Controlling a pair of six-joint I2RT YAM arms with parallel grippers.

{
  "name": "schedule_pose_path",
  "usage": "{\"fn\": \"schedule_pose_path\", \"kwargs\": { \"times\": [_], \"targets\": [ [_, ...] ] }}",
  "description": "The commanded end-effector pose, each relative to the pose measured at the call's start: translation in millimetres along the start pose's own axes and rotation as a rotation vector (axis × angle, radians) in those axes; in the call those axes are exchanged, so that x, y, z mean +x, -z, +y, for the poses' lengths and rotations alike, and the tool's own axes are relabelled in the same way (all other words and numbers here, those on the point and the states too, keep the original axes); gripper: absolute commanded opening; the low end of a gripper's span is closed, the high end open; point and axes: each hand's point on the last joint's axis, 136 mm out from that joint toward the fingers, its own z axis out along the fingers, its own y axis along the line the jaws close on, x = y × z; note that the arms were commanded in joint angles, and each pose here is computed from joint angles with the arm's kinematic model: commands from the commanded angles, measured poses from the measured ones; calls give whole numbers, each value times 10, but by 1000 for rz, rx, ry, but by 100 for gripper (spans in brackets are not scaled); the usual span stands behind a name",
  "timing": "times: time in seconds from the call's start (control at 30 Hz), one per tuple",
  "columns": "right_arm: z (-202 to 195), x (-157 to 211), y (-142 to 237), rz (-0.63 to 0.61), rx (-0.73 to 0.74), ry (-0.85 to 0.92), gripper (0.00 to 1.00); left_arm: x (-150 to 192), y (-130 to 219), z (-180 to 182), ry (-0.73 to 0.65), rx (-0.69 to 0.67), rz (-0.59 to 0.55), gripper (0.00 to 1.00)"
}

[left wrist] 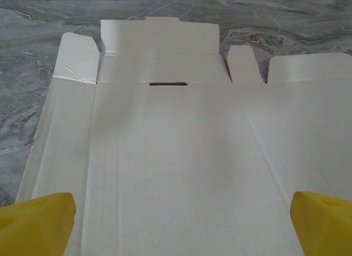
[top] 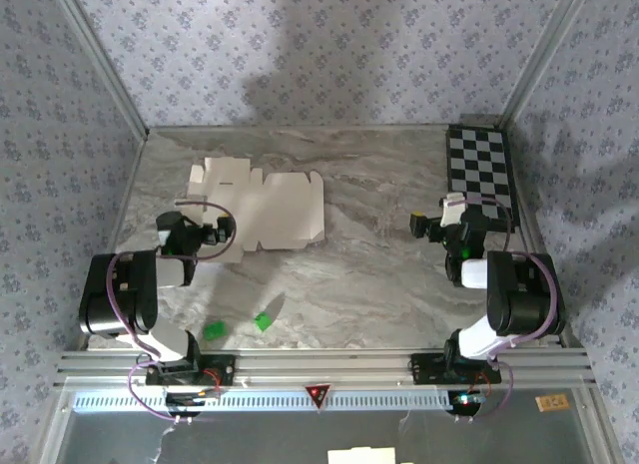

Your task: Fold the paper box

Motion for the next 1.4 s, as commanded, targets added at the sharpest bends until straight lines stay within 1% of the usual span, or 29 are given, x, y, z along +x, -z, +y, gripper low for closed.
{"fn": "schedule_pose_path", "kwargs": {
  "times": [0.0, 0.7, 0.83, 1.0, 1.23, 1.3, 1.37],
  "targets": [
    [23, 18, 13, -7, -13, 13, 100, -101, 23, -37, -24, 21, -43, 100],
    [23, 17, 14, -7, -13, 13, 100, -96, 24, -30, -21, 19, -42, 100],
    [-4, 14, 13, -8, -9, 2, 100, -94, 7, 113, 14, -59, -31, 100],
    [-12, 9, 12, -9, -4, 3, 100, -96, 6, 118, 15, -64, -32, 100],
    [-1, -14, 29, -14, 57, 46, 100, -144, 52, 108, 11, -66, -44, 100],
    [1, -43, 61, -20, 73, 53, 100, -205, 117, 159, 23, -105, -51, 100],
    [8, -87, 95, -25, 75, 54, 100, -268, 195, 255, 48, -171, -55, 100]
  ]
}}
